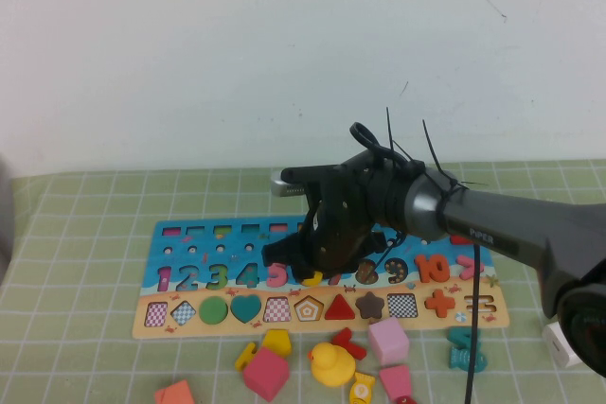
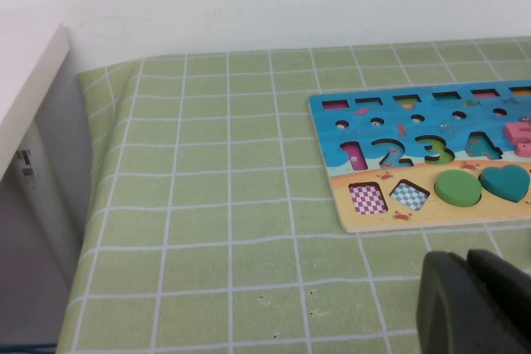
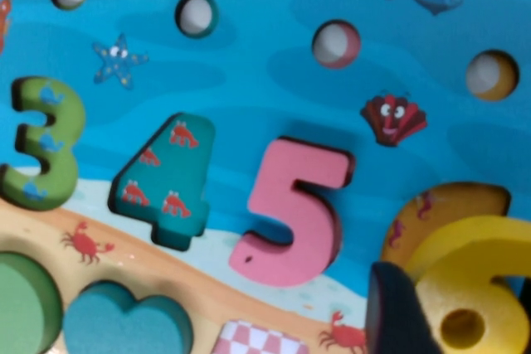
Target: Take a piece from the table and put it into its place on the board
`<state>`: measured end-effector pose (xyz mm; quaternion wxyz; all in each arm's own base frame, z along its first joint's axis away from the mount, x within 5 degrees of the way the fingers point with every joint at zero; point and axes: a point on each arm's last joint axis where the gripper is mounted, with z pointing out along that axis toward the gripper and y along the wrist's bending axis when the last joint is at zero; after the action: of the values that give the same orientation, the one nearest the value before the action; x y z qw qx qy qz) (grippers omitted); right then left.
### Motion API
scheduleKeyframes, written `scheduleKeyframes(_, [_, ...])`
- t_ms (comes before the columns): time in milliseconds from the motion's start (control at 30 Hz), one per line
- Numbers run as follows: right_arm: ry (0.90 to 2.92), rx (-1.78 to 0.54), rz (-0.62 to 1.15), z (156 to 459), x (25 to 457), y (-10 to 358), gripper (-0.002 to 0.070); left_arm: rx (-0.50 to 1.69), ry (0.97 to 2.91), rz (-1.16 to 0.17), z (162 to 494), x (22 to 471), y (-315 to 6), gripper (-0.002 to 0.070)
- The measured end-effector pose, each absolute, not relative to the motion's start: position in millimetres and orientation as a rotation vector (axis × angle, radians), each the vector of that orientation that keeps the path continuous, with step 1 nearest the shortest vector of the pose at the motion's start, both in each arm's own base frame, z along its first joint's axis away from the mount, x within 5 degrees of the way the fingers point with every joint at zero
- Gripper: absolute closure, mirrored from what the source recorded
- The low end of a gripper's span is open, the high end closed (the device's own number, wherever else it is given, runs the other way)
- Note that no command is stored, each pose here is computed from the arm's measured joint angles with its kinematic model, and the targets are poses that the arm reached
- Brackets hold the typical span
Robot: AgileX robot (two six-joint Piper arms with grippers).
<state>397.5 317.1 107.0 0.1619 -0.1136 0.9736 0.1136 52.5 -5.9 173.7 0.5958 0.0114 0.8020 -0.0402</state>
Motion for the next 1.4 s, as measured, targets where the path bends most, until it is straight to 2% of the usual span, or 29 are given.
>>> scheduleKeyframes(333, [2.743,-0.277,0.365,109,400,320,0.0343,0.027,1.863,-0.093,174,53,-6,0.0678])
scheduleKeyframes(633, [2.761,-0.246,0.383,108,400,319,0.0344,0.027,1.863,-0.093,174,53,-6,0.0678])
scheduleKeyframes(767, [2.773,-0.313,0.36,123,397,316,0.0376,0.027,1.863,-0.093,174,53,-6,0.0678])
scheduleKeyframes(867, [2.727,-0.404,0.349,152,394,313,0.0434,0.027,1.863,-0.093,174,53,-6,0.0678])
scheduleKeyframes(1100, [2.5,-0.567,0.4,261,376,301,0.0626,0.027,1.863,-0.094,174,52,-6,0.0678])
scheduleKeyframes(1267, [2.303,-0.726,0.393,351,337,283,0.067,0.027,1.866,-0.094,173,52,-6,0.0678])
scheduleKeyframes(1400, [2.179,-0.816,0.351,403,292,260,0.0676,0.027,1.866,-0.094,173,52,-6,0.0678])
